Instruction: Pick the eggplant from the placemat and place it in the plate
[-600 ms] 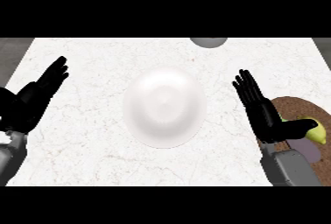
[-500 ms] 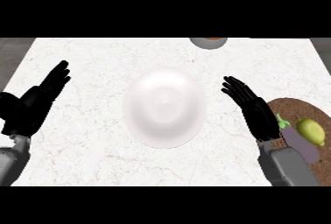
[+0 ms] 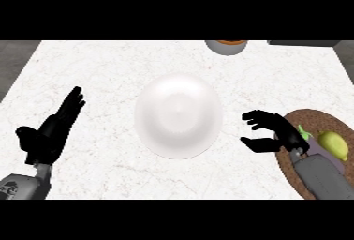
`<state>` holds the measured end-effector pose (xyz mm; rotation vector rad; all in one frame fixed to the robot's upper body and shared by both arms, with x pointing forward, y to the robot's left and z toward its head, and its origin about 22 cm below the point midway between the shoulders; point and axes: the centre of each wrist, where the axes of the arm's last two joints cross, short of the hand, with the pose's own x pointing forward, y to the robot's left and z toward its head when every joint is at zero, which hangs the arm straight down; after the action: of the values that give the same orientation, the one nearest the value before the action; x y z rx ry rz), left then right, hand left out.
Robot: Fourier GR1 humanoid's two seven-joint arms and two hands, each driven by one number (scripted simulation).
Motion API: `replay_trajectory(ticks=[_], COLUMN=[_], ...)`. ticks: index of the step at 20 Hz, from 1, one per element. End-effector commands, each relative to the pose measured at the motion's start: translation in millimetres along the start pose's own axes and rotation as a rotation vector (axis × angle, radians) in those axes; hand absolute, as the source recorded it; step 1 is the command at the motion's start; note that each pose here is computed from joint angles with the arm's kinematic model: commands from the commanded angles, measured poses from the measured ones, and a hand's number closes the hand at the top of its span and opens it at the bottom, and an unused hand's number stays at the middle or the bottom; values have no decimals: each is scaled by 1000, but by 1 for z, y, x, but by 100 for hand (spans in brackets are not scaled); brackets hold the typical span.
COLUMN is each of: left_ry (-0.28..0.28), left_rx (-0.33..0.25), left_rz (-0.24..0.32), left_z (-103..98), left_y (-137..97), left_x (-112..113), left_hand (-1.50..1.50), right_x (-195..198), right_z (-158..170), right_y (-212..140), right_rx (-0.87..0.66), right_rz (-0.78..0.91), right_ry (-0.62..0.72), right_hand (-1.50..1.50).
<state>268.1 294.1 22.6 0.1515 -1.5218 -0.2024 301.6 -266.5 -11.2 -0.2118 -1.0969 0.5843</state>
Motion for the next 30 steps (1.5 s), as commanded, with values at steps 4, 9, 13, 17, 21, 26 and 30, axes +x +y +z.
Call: replay_trajectory(ticks=[4,9,13,17,21,26,30], left_ry=[28,6,9,0,-1,3,4], left_rx=[40,46,36,35,2,40,47], left_rz=[32,28,34,37,38,35,31], left_z=[26,19,18,9,-2,8,-6], left_y=[5,4,12,5,-7,-11,-13], left_x=[-37,-52,-43,-42,-35,-56,-35], left_hand=[0,0,0,0,0,0,0], right_x=[2,29,84,89,94,99,82], right_z=[28,31,35,46,33,29,23], right_y=[-30,-56,-78,-99,-94,-92,-86], right_rx=[-6,-107,-107,40,162,234,256], right_rz=[151,300,459,632,759,761,818], right_ry=[16,23,108,277,407,493,587], right_hand=[-150,-150,-150,-150,-150,-150,-150])
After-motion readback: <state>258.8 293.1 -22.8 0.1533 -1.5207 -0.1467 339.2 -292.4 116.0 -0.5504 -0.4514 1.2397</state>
